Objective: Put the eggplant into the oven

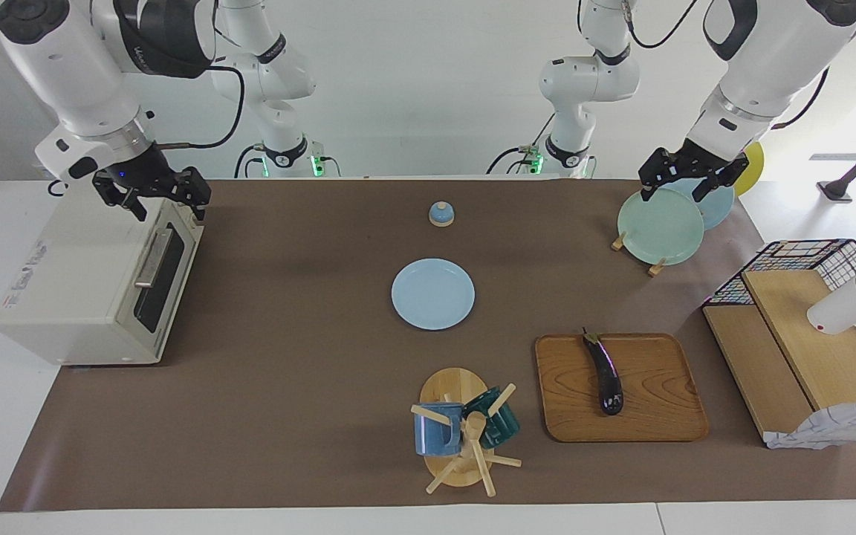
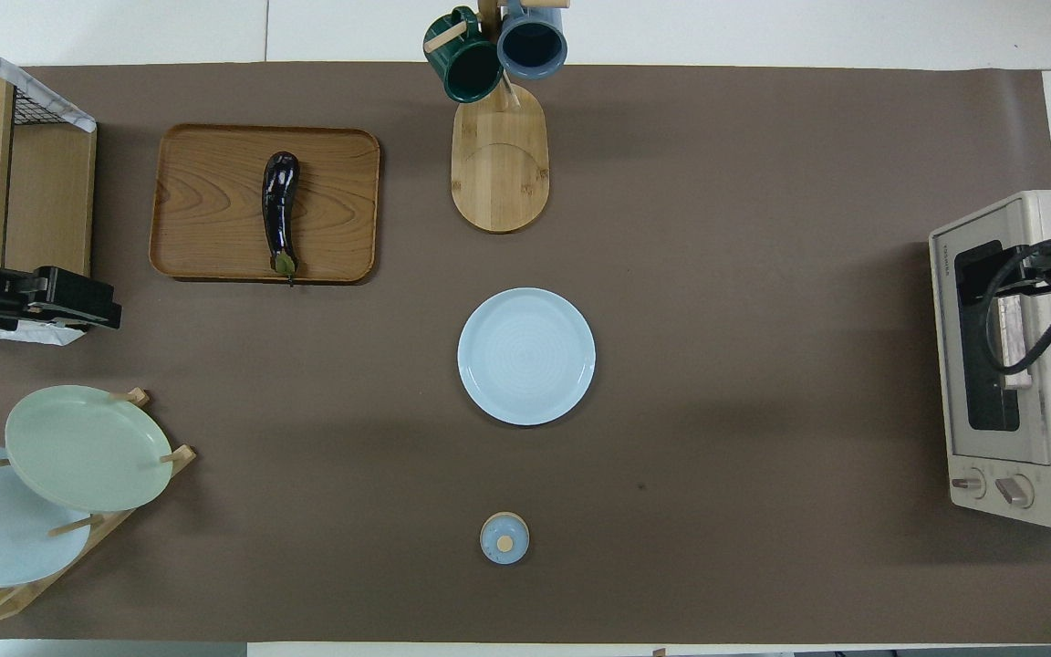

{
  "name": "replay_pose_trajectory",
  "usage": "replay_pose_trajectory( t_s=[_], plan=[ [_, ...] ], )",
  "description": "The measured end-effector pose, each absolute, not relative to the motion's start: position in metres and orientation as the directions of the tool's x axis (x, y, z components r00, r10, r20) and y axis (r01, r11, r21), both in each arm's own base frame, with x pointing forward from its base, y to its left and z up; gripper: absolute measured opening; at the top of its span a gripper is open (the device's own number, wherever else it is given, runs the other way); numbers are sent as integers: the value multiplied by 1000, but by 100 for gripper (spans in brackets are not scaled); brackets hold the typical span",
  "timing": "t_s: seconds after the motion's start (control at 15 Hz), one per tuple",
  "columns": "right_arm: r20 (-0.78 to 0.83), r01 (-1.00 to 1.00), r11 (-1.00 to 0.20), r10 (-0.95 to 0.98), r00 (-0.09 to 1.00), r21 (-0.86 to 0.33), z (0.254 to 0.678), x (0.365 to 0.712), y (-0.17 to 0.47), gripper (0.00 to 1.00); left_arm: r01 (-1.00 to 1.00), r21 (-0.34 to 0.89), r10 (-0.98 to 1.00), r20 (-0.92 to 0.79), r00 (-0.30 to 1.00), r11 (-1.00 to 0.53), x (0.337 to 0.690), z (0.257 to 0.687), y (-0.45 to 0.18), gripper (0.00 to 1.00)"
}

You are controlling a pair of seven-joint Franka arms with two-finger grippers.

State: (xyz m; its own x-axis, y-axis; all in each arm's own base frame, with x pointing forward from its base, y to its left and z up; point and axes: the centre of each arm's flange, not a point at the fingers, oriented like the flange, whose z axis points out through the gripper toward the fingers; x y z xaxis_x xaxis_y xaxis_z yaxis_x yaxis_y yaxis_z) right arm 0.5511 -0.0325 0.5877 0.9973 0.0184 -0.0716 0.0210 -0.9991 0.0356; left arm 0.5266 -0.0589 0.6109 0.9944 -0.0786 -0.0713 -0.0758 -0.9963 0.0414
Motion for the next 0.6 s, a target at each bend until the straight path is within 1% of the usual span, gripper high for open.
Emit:
replay_pose_trajectory(
  t_s=[0.6],
  plan=[
    [-72,21,-999,18,997,36,587,551,-32,100,-74,41,-77,-63,995,-996,527,612,-59,100]
  ],
)
